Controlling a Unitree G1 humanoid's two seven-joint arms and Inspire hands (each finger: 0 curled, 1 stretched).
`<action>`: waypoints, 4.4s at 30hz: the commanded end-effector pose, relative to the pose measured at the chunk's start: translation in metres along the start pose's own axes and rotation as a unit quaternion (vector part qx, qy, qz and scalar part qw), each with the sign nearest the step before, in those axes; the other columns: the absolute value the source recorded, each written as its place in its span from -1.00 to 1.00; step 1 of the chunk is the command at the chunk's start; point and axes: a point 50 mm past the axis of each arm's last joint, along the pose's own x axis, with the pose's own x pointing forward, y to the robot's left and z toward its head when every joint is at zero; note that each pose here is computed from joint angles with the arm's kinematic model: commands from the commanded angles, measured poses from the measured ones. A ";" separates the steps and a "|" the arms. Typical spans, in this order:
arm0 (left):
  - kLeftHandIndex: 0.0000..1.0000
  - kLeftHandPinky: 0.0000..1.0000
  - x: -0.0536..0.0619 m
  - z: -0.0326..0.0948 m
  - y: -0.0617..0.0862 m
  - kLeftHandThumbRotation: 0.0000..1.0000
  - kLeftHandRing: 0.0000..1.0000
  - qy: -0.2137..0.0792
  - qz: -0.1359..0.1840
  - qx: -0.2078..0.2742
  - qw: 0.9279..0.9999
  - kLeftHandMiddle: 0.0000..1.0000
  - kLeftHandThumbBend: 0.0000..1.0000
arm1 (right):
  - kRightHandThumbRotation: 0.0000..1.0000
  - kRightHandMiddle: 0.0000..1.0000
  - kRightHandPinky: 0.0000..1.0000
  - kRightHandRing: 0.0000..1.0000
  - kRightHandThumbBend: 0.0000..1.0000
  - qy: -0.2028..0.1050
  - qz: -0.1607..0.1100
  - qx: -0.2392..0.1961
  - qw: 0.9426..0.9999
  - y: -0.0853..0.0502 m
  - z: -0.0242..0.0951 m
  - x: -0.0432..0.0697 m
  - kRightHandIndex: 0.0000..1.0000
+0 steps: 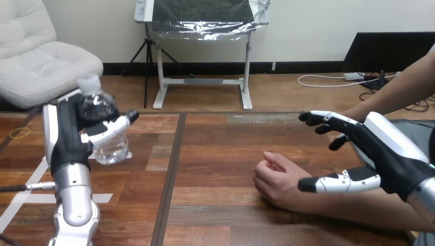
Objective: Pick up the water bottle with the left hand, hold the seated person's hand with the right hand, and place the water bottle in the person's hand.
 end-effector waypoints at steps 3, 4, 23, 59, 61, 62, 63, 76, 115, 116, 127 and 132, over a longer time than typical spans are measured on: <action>-0.14 -0.41 0.012 0.053 0.003 -1.00 -0.26 -0.112 0.001 -0.012 0.994 -0.16 0.37 | -0.16 0.70 0.29 0.65 1.00 -0.010 0.004 -0.053 0.999 -0.023 0.002 0.012 0.73; -0.15 -0.41 0.012 0.054 0.004 -1.00 -0.26 -0.114 0.001 -0.013 0.993 -0.16 0.38 | -0.17 0.71 0.32 0.66 1.00 -0.007 0.006 -0.054 0.998 -0.024 0.001 0.012 0.73; -0.17 -0.41 0.009 0.064 0.009 -1.00 -0.29 -0.141 -0.002 -0.025 0.990 -0.18 0.37 | -0.06 0.77 0.82 0.77 1.00 0.042 0.066 -0.109 0.991 -0.029 -0.021 0.014 0.75; -0.17 -0.41 0.009 0.065 0.009 -1.00 -0.29 -0.137 -0.008 -0.047 0.989 -0.19 0.34 | -0.24 0.82 0.55 0.81 1.00 0.148 0.153 -0.127 0.969 -0.005 -0.061 0.016 0.81; -0.17 -0.41 0.009 0.065 0.009 -1.00 -0.29 -0.137 -0.008 -0.047 0.989 -0.19 0.34 | -0.23 0.82 0.54 0.80 1.00 0.150 0.158 -0.127 0.968 -0.002 -0.063 0.017 0.81; -0.17 -0.41 0.009 0.065 0.009 -1.00 -0.29 -0.137 -0.008 -0.048 0.989 -0.19 0.34 | -0.21 0.82 0.53 0.80 1.00 0.150 0.159 -0.127 0.968 -0.002 -0.064 0.017 0.81; -0.17 -0.41 0.009 0.065 0.009 -1.00 -0.29 -0.137 -0.009 -0.050 0.989 -0.19 0.34 | -0.20 0.82 0.53 0.80 1.00 0.152 0.162 -0.125 0.967 0.000 -0.065 0.017 0.81; -0.18 -0.42 0.010 0.065 0.009 -1.00 -0.30 -0.139 -0.008 -0.052 0.989 -0.20 0.35 | -0.15 0.82 0.48 0.79 1.00 0.168 0.187 -0.120 0.961 0.012 -0.068 0.020 0.81; -0.16 -0.41 0.011 0.067 0.013 -1.00 -0.29 -0.143 -0.006 -0.063 0.988 -0.19 0.32 | -0.32 0.70 0.20 0.55 1.00 0.225 0.250 -0.088 0.938 0.047 -0.074 0.027 0.71; -0.16 -0.41 0.011 0.067 0.014 -1.00 -0.29 -0.143 -0.005 -0.062 0.988 -0.19 0.32 | -0.33 0.70 0.18 0.54 1.00 0.226 0.252 -0.088 0.937 0.048 -0.074 0.027 0.69; -0.15 -0.40 0.012 0.068 0.016 -1.00 -0.27 -0.142 0.000 -0.074 0.987 -0.18 0.31 | -0.24 0.64 0.30 0.54 0.96 0.222 0.288 -0.095 0.927 0.056 -0.075 0.028 0.61; -0.15 -0.39 0.012 0.069 0.016 -1.00 -0.27 -0.142 0.001 -0.076 0.987 -0.17 0.30 | -0.05 0.61 0.36 0.54 0.89 0.222 0.302 -0.093 0.922 0.058 -0.075 0.028 0.59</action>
